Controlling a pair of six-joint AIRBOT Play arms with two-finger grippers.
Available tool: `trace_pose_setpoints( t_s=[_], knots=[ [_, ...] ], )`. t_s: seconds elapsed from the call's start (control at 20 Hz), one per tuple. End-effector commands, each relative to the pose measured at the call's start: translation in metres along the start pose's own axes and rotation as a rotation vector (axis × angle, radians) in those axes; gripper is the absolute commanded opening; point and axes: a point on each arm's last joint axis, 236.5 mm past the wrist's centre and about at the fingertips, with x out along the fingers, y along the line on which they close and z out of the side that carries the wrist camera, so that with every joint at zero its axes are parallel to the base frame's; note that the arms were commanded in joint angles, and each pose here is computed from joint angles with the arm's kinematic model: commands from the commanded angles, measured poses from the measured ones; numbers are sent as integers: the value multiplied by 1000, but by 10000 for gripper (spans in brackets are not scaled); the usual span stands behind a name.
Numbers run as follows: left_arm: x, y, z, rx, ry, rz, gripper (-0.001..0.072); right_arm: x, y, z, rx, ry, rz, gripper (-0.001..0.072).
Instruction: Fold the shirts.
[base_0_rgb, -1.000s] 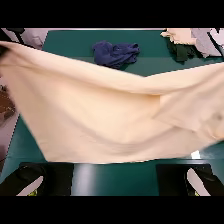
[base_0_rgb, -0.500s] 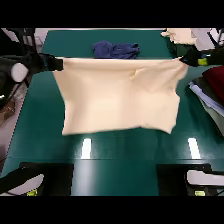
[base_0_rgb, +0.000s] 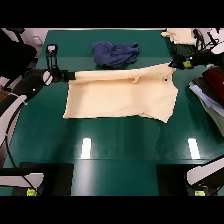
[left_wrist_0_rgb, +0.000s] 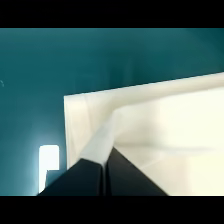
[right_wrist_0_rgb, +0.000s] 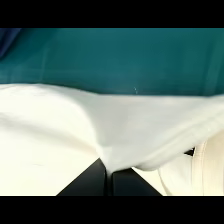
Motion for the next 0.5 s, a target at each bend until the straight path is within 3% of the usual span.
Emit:
trace_pose_setpoints(
  t_s=[0.0, 0.2, 0.45],
  knots=[
    [20, -1, 6, -3, -61, -14, 26, 23, -15, -3, 31, 7, -17, 23],
    [24, 7, 46, -21, -240, -23, 25, 22, -25, 29, 31, -130, -56, 23],
    [71, 20, 6, -31, -83, 9, 26, 56, -38, -13, 74, 24, -36, 23]
  ],
)
